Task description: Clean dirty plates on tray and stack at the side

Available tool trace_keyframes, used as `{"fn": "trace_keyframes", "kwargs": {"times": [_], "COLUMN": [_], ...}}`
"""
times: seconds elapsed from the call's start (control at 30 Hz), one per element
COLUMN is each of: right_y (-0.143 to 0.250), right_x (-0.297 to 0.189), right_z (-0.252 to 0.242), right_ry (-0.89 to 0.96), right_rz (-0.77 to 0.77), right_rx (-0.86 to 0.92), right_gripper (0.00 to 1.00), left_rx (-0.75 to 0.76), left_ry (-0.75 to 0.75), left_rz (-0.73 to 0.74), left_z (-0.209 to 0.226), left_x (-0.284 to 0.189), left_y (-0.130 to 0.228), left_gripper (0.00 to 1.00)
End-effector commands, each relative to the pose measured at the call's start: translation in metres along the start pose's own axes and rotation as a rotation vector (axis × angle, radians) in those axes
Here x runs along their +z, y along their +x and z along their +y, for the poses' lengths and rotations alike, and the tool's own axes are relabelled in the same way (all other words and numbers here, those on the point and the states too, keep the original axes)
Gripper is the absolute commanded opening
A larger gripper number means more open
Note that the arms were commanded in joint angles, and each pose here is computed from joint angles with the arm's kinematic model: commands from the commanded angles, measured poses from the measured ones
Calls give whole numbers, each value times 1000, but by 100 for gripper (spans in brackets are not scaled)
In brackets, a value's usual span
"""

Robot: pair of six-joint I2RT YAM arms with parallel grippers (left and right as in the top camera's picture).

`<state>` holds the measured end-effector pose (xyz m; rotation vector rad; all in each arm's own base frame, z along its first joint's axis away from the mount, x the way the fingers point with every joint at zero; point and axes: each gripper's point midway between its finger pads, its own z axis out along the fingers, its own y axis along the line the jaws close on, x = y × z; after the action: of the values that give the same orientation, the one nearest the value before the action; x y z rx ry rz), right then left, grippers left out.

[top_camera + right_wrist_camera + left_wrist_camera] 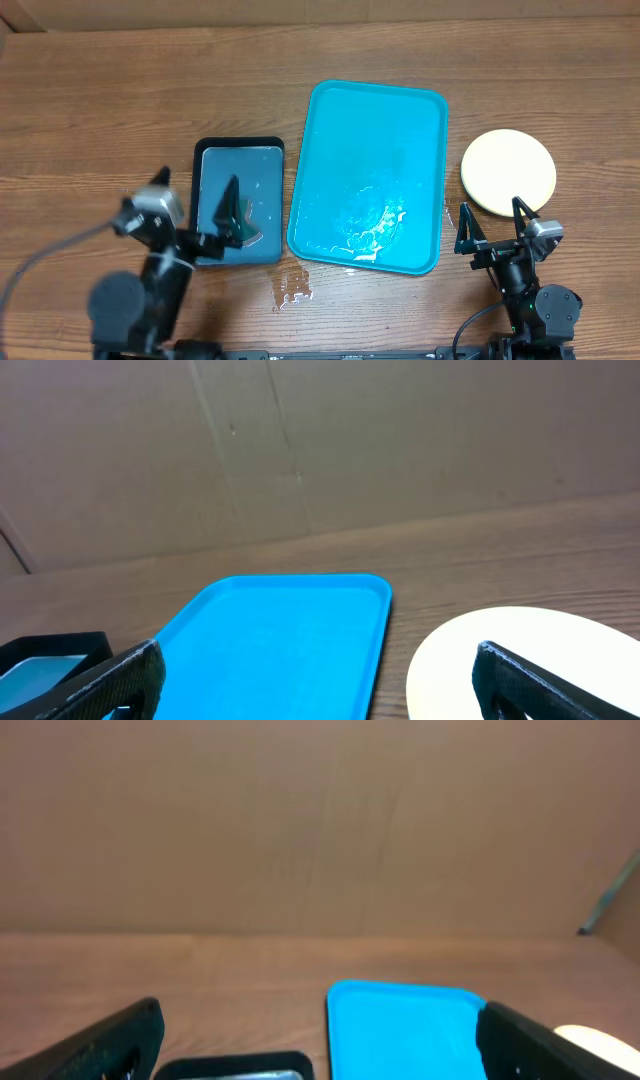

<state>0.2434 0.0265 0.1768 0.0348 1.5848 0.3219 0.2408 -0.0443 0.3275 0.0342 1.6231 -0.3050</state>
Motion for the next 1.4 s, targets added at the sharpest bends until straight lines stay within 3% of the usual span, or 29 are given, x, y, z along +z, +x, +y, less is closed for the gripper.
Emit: {"fn": "trace_keyframes", "kwargs": {"times": [0.0,0.4,0.63,1.37], "right_y": [1,1,1,1], "right_x": [0,0,0,0], "right_z": [-2,-2,-2,-2], "right_ry": [9,9,9,9], "right_rz": [-6,-6,-6,-6], "right_rx": [-5,-5,-5,-5], "right_gripper": [99,100,100,100], "left_rx": [11,-85,-100,-100], "left_ry": [14,-41,-77,-81], "left_rz": [-55,-125,7,8], "left_z": [5,38,46,46], "left_x": [-9,5,7,8], "left_y": [36,129,164,164], "left_gripper": [100,100,100,100]}}
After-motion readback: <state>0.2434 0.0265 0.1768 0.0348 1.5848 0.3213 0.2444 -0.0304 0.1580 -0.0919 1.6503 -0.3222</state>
